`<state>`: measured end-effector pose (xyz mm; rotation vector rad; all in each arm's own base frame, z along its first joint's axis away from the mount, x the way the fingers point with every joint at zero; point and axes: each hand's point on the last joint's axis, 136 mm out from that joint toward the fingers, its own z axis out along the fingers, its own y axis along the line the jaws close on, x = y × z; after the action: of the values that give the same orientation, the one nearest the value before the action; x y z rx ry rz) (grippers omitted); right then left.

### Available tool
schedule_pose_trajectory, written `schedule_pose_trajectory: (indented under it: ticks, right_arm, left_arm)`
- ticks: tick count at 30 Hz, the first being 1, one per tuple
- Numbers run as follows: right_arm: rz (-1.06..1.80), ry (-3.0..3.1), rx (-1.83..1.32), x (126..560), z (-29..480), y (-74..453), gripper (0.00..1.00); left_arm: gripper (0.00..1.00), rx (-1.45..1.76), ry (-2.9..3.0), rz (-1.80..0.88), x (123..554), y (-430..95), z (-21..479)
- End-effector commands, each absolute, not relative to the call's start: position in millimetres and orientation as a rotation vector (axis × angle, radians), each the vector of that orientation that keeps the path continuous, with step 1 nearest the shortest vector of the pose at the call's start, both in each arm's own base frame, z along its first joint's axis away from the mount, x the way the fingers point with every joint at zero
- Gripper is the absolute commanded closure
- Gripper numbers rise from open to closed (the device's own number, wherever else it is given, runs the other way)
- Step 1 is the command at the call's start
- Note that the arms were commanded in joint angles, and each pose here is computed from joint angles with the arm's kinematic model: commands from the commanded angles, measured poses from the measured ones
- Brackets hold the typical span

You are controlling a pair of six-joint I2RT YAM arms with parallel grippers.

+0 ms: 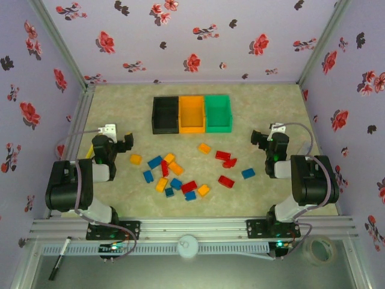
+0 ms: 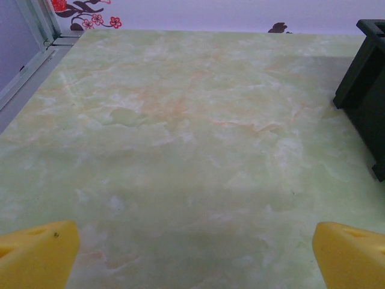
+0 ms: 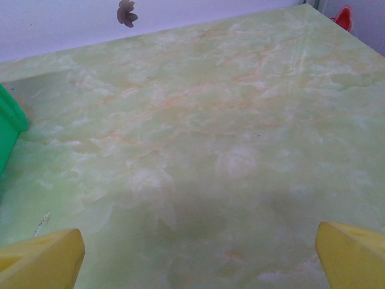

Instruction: Sort the legos into containers by color

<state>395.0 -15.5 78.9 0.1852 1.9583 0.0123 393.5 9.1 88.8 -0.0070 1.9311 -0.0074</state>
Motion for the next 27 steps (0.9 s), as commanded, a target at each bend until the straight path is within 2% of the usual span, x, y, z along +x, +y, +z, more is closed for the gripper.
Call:
schedule_pose_trajectory:
  ticks: [1,8,13,18,23,27]
  right_arm:
    - [0.008,1.934,0.166,398,86,-16,0.01]
    - [0.008,1.934,0.165,397,86,-16,0.01]
    - [-0.065,1.969,0.26,399,127,-32,0.01]
    - [-0.029,1.902,0.267,393,175,-26,0.01]
    - [-0.022,1.948,0.242,376,209,2,0.01]
    - [0.045,1.892,0.266,359,235,19,0.01]
  left_arm:
    - [0.0,0.019,1.92,-0.013,398,7,94]
    - [0.0,0.02,1.92,-0.011,398,7,94]
    - [0.0,-0.121,1.97,0.075,402,29,114]
    - [0.0,-0.21,1.923,0.061,396,33,177]
    - [0.0,-0.327,1.94,-0.002,377,24,244]
    - [0.0,-0.358,1.916,0.018,361,7,279]
